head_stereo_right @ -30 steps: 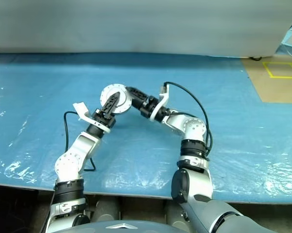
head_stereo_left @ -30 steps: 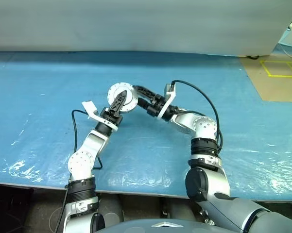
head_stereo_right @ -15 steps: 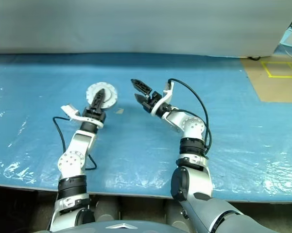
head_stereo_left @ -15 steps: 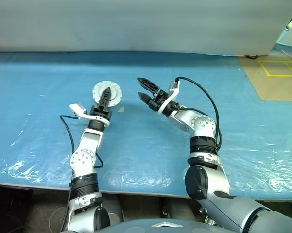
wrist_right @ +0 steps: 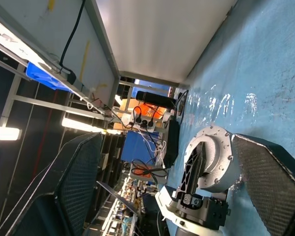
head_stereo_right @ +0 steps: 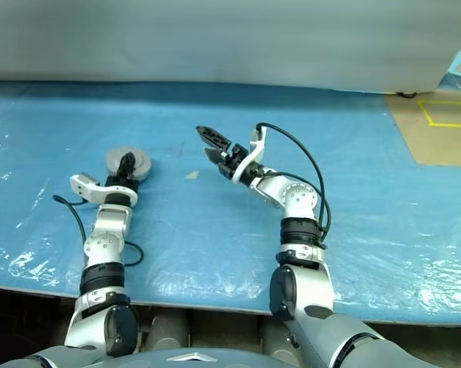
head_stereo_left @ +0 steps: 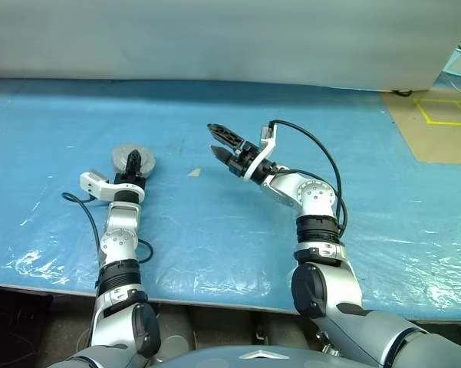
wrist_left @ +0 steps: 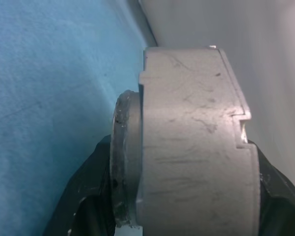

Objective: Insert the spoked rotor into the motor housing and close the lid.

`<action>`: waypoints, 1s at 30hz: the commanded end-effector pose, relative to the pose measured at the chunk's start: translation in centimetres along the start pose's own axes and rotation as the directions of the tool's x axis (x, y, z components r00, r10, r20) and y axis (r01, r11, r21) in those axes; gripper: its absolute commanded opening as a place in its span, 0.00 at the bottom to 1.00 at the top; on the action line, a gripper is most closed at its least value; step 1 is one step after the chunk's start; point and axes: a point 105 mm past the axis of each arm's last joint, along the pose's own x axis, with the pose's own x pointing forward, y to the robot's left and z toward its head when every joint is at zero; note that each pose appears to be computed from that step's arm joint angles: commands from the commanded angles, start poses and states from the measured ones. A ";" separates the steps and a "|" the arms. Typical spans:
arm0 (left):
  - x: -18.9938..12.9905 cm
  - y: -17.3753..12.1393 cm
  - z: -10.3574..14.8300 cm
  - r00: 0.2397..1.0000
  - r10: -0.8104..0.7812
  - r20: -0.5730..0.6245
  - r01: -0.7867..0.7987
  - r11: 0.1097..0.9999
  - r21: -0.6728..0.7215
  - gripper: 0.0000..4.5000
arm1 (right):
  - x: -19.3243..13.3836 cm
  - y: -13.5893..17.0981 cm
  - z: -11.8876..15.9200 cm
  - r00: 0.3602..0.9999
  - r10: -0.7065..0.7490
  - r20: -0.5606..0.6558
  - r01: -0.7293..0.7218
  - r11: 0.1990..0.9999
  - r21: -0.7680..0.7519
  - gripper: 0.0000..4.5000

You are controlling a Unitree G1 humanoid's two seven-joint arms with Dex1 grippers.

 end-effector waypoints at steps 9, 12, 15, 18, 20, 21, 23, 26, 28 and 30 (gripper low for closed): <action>0.1 0.1 2.2 0.988 0.041 0.146 -0.050 0.997 0.061 0.61 | 0.2 1.3 0.2 0.999 0.048 -0.017 -0.049 0.996 -0.069 0.99; 0.0 0.5 2.3 0.986 0.064 0.152 -0.076 0.995 0.072 0.61 | 0.2 1.3 0.2 0.999 0.049 -0.021 -0.050 0.996 -0.074 0.99; 0.0 0.4 3.0 0.981 0.068 0.184 -0.084 0.993 0.081 0.66 | 0.2 1.1 0.1 0.999 0.040 -0.033 -0.042 0.995 -0.091 1.00; 0.1 0.0 3.7 0.973 0.067 0.220 -0.092 0.990 0.103 0.83 | 0.2 1.0 0.0 0.999 0.040 -0.033 -0.043 0.995 -0.090 1.00; 0.1 -0.1 4.8 0.957 0.082 0.279 -0.116 0.987 0.107 0.98 | 0.2 1.0 0.0 0.999 0.039 -0.033 -0.042 0.995 -0.091 1.00; 0.0 -0.1 5.6 0.944 0.094 0.316 -0.134 0.985 0.107 1.00 | 0.1 1.0 0.1 0.999 0.038 -0.033 -0.041 0.995 -0.093 1.00; -0.2 -0.2 6.9 0.921 0.092 0.378 -0.152 0.980 0.131 1.00 | 0.1 1.0 0.2 0.999 0.036 -0.031 -0.039 0.994 -0.097 1.00; -0.8 -0.4 8.7 0.879 0.093 0.468 -0.185 0.971 0.155 1.00 | 0.0 0.9 0.5 0.999 0.033 -0.027 -0.036 0.994 -0.107 1.00; -1.2 -0.6 9.8 0.854 0.089 0.512 -0.210 0.960 0.184 1.00 | -0.1 0.9 0.6 0.999 0.026 -0.027 -0.029 0.992 -0.124 1.00; -1.3 -1.1 10.4 0.846 0.060 0.529 -0.204 0.954 0.218 1.00 | 0.0 0.6 0.9 1.000 -0.002 -0.018 -0.002 0.982 -0.187 1.00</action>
